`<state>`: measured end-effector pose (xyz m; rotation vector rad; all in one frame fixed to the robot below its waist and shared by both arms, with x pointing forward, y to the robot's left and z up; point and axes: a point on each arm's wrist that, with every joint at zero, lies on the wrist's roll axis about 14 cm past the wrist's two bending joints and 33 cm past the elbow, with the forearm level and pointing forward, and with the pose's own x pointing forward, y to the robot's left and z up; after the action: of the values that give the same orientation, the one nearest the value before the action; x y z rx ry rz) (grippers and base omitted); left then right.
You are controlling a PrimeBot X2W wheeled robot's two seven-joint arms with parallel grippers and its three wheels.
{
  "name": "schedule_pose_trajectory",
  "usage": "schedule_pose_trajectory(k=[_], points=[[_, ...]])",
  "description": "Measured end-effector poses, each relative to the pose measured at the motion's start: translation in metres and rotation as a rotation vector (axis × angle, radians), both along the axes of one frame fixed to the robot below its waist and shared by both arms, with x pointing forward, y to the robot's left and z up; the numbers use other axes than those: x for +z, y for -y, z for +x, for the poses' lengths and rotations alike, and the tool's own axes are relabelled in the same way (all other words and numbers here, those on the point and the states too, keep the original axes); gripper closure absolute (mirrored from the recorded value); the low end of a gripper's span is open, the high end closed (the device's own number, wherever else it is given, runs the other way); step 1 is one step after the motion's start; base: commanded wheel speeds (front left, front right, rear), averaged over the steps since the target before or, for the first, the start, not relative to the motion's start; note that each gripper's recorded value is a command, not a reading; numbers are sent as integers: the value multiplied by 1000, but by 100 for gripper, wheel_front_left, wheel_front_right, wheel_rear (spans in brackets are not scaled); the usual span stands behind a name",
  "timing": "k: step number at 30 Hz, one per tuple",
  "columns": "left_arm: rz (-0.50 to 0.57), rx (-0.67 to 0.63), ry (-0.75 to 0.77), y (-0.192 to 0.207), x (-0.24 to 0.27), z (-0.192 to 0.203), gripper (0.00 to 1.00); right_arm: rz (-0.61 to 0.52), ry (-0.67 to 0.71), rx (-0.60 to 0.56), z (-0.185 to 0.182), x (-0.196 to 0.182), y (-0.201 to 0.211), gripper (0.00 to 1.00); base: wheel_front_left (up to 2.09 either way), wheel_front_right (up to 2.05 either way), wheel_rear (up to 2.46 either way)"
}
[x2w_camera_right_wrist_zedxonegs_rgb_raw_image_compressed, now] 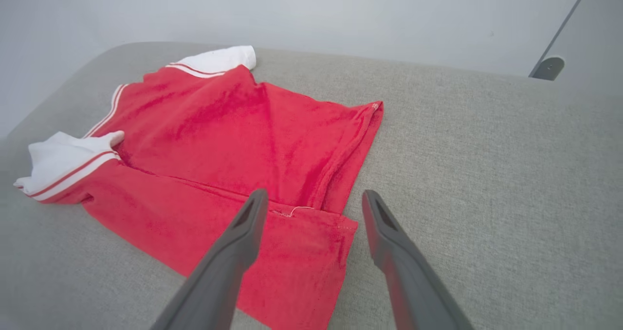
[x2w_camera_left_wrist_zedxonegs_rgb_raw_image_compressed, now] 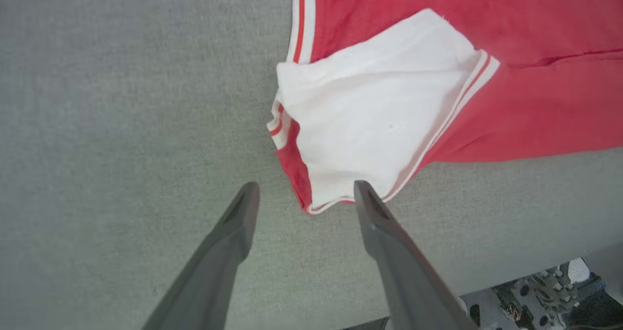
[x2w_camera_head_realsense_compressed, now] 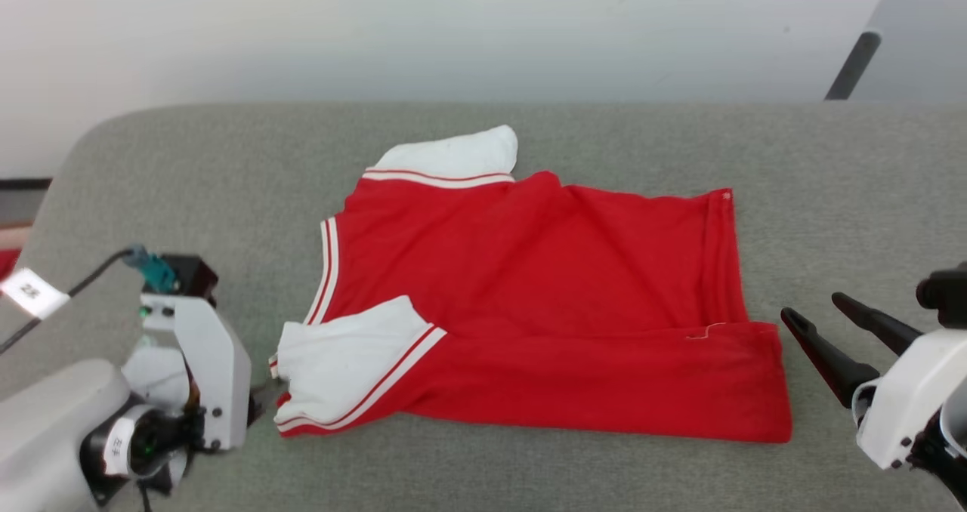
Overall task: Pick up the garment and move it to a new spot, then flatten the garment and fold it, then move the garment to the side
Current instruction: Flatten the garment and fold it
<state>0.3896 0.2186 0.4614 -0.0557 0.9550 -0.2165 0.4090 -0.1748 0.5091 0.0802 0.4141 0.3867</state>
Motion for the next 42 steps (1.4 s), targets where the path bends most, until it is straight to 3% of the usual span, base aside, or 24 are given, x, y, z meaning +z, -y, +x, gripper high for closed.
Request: schedule_pose_trajectory(k=[4, 18, 34, 35, 36, 37, 38, 42], points=[[17, 2, -124, -1, -10, -16, 0, 18, 27, -43, -12, 9, 10, 0, 0, 0, 0], [31, -16, -231, 7, -38, 0, 0, 55, 43, -237, -47, 14, 58, 0, 0, 0, 0], [39, 24, -396, 3, -80, -3, 0, 72, 4, -298, -52, 4, 68, 0, 0, 0, 0], [38, 22, -403, 3, -81, -3, 10, 72, 2, -297, -52, 4, 68, 0, 0, 0, 0], [32, 28, -407, 3, -82, -2, 42, 71, -1, -296, -52, 4, 68, 0, 0, 0, 0], [22, 31, -411, 4, -82, -2, 87, 71, -6, -293, -51, 3, 67, 0, 0, 0, 0], [17, 38, -412, 3, -83, -1, 100, 75, -17, -289, -51, 2, 66, 0, 0, 0, 0], [1, 50, -407, 1, -85, 3, 100, 69, -80, -271, -54, -8, 62, 0, 0, 0, 0]])
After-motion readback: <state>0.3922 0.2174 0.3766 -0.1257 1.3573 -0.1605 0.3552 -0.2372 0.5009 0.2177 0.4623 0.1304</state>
